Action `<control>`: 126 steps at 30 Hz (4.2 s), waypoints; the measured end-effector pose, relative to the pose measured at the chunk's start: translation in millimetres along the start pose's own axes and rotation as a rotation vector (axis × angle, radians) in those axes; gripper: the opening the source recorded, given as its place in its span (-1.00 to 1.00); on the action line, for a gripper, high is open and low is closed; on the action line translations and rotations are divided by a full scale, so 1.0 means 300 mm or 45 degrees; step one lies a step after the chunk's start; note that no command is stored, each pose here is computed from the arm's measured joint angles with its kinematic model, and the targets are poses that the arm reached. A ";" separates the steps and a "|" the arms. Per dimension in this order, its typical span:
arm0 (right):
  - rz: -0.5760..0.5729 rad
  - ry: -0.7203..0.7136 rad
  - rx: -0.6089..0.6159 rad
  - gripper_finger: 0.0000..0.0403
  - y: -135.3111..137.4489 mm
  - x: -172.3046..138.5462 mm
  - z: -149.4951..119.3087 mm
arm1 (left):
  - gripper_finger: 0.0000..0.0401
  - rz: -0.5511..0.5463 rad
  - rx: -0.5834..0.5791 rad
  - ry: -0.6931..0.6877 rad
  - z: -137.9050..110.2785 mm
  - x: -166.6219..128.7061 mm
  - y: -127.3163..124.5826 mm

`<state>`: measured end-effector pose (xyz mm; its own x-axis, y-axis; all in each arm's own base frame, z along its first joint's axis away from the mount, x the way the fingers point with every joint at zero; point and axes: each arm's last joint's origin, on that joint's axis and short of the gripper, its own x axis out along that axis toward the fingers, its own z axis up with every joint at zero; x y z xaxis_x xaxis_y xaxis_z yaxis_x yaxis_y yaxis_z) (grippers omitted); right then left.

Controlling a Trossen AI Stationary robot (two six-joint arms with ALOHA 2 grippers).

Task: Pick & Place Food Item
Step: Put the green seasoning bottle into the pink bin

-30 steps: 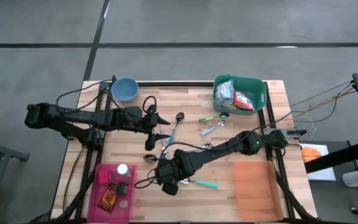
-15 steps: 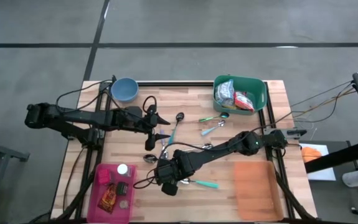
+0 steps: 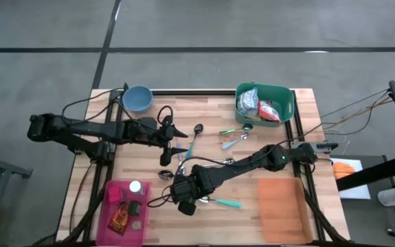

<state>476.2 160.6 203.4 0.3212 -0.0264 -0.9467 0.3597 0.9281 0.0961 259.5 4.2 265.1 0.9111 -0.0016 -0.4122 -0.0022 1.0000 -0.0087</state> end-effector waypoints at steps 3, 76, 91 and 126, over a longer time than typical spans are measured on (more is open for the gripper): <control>0.005 -0.008 0.004 0.19 0.002 0.000 0.002 | 0.34 0.000 0.000 0.000 0.000 0.000 0.000; 0.440 -1.239 -0.244 0.60 -0.392 -0.393 -0.551 | 0.34 0.000 -0.001 0.053 -0.013 -0.001 0.000; 0.679 -1.715 -0.183 0.60 -0.635 -0.495 -0.751 | 0.34 0.000 -0.001 0.057 -0.014 0.000 0.000; 0.650 -1.725 -0.220 0.60 -0.633 -0.502 -0.747 | 0.34 -0.009 -0.266 0.077 -0.019 -0.001 -0.005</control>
<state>163.2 71.7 258.9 0.9771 0.0809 0.1970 -0.1201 0.9732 0.1961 256.9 2.8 260.0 0.8850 -0.0152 -0.4654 -0.0873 0.9763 -0.1979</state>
